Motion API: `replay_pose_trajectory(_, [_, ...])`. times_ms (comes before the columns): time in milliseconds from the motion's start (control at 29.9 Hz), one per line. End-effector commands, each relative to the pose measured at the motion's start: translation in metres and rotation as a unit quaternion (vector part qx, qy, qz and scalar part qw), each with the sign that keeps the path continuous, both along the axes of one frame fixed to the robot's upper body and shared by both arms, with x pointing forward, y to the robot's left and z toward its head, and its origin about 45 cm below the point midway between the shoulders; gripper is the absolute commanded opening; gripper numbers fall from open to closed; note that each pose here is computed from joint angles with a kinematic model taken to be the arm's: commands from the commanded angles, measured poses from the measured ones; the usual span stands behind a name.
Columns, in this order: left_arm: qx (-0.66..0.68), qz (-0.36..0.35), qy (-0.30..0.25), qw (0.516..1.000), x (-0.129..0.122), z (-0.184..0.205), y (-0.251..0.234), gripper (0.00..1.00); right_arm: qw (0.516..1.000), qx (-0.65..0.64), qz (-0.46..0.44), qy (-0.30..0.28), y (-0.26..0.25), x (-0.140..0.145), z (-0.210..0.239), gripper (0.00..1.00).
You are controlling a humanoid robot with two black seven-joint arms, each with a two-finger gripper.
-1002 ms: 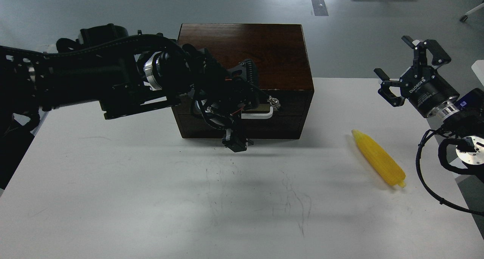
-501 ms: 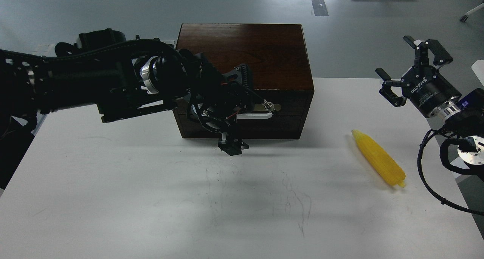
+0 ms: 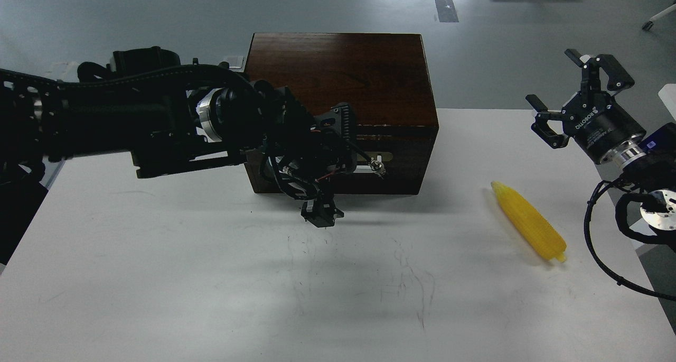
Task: Put corn in drawer with both arms
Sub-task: 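Pull the drawer open toward the robot with the left gripper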
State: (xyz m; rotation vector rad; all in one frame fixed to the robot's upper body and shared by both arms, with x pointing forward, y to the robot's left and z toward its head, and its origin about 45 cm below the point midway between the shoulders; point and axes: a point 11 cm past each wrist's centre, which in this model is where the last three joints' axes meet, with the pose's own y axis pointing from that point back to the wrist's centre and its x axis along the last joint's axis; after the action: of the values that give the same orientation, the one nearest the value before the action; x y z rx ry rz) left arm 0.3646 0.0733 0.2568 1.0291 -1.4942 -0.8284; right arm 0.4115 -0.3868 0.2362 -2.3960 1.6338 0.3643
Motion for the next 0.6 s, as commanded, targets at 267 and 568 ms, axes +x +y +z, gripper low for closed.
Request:
replay_pose_trajectory(267, [-0.008,-0.042,0.02,0.999,-0.028,0.006,-0.009,0.98,1.0,0.0,0.0,0.001,0.0,0.0,-0.001,1.0])
replay_pose_trajectory(568, [-0.014,-0.071,0.028,0.997,-0.047,0.013,-0.014,0.98,1.0,0.0,0.0,0.001,0.0,0.0,-0.001,1.0])
